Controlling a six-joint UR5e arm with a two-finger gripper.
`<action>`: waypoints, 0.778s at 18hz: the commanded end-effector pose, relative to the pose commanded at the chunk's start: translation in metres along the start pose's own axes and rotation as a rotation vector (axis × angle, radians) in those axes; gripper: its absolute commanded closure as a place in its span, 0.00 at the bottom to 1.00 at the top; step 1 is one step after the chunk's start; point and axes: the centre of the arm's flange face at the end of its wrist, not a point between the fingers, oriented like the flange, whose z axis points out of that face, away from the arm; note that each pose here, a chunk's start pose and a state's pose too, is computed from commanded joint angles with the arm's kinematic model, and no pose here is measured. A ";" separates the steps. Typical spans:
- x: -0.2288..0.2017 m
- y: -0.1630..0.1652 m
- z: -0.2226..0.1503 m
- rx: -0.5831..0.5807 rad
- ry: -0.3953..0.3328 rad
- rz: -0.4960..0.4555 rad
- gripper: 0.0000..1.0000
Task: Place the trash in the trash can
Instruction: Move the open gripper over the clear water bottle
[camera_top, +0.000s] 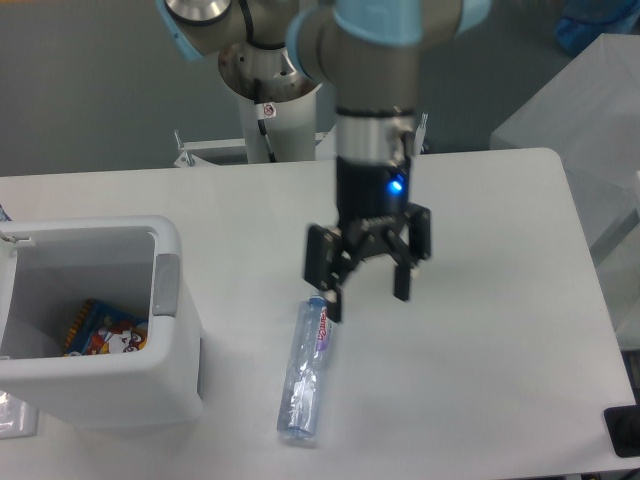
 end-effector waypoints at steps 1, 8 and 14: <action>-0.004 0.000 0.006 -0.005 -0.025 0.044 0.00; -0.013 -0.002 0.037 -0.042 -0.034 0.190 0.00; -0.023 0.009 0.067 -0.098 -0.035 0.271 0.00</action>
